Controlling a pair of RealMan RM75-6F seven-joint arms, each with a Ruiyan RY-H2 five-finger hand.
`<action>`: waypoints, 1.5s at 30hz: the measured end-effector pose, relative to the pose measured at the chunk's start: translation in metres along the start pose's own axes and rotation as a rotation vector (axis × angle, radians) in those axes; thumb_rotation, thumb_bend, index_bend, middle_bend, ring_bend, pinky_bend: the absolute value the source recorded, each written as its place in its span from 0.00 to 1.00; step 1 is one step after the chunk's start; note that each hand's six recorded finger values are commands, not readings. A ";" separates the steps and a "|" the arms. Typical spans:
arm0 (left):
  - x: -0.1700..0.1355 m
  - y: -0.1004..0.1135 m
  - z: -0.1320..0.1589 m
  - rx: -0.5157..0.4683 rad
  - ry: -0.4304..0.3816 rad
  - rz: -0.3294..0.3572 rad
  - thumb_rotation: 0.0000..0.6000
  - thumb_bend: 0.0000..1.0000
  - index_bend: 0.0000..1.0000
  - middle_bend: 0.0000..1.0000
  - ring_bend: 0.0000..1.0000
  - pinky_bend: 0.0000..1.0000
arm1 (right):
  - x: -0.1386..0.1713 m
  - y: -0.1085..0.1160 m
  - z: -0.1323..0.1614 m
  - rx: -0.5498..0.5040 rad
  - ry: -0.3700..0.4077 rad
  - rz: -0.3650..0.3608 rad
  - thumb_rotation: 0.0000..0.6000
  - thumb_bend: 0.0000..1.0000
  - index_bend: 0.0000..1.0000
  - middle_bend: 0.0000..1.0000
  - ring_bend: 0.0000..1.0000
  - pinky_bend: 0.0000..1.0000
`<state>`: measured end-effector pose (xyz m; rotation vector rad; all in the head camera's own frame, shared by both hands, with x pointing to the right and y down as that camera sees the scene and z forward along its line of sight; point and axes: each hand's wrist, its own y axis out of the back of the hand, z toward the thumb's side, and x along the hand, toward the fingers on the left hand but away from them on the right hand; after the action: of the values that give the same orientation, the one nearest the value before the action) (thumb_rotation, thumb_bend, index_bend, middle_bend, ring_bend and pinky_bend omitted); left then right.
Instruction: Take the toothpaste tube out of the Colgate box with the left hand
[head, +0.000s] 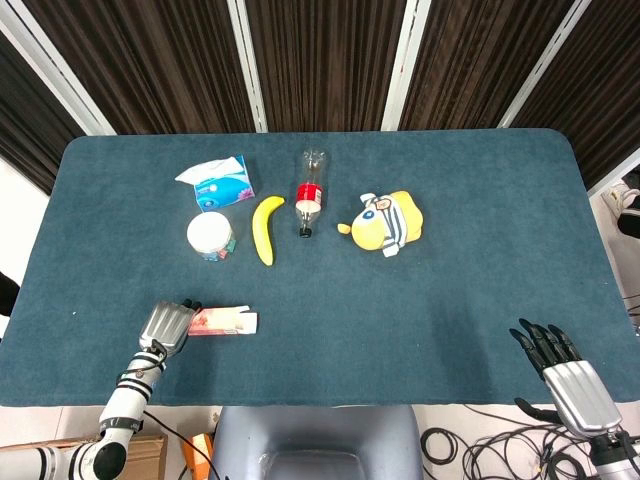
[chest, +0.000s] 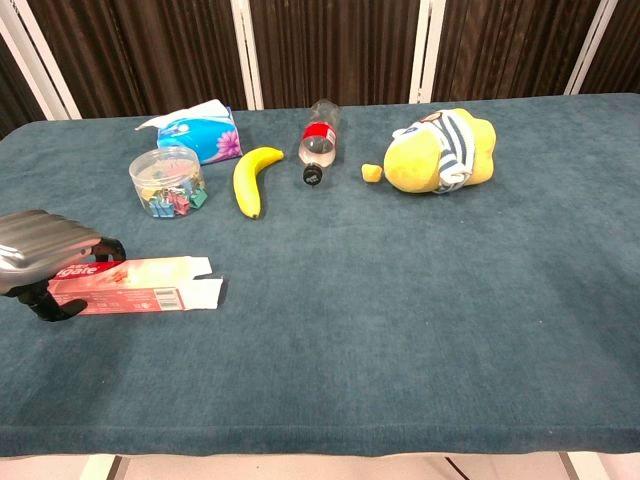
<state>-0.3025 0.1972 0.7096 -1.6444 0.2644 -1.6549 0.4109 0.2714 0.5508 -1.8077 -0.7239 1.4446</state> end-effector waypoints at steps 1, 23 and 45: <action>0.000 0.000 0.000 0.000 -0.001 0.000 1.00 0.39 0.35 0.38 0.83 0.83 | 0.000 0.000 0.000 0.000 0.000 0.000 1.00 0.10 0.03 0.00 0.05 0.07; -0.016 0.022 0.000 0.096 -0.006 0.069 1.00 0.48 0.49 0.52 0.89 0.88 | 0.003 0.002 0.000 -0.003 -0.006 -0.013 1.00 0.09 0.03 0.00 0.05 0.07; -0.054 0.102 -0.016 0.577 0.310 0.154 1.00 0.48 0.50 0.53 0.88 0.88 | 0.006 0.005 0.000 -0.012 0.010 -0.022 1.00 0.10 0.03 0.00 0.05 0.07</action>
<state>-0.2872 0.1561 0.6019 -0.9194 0.0502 -1.6637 0.4124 0.2735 0.5433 -1.8094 -0.7470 1.4183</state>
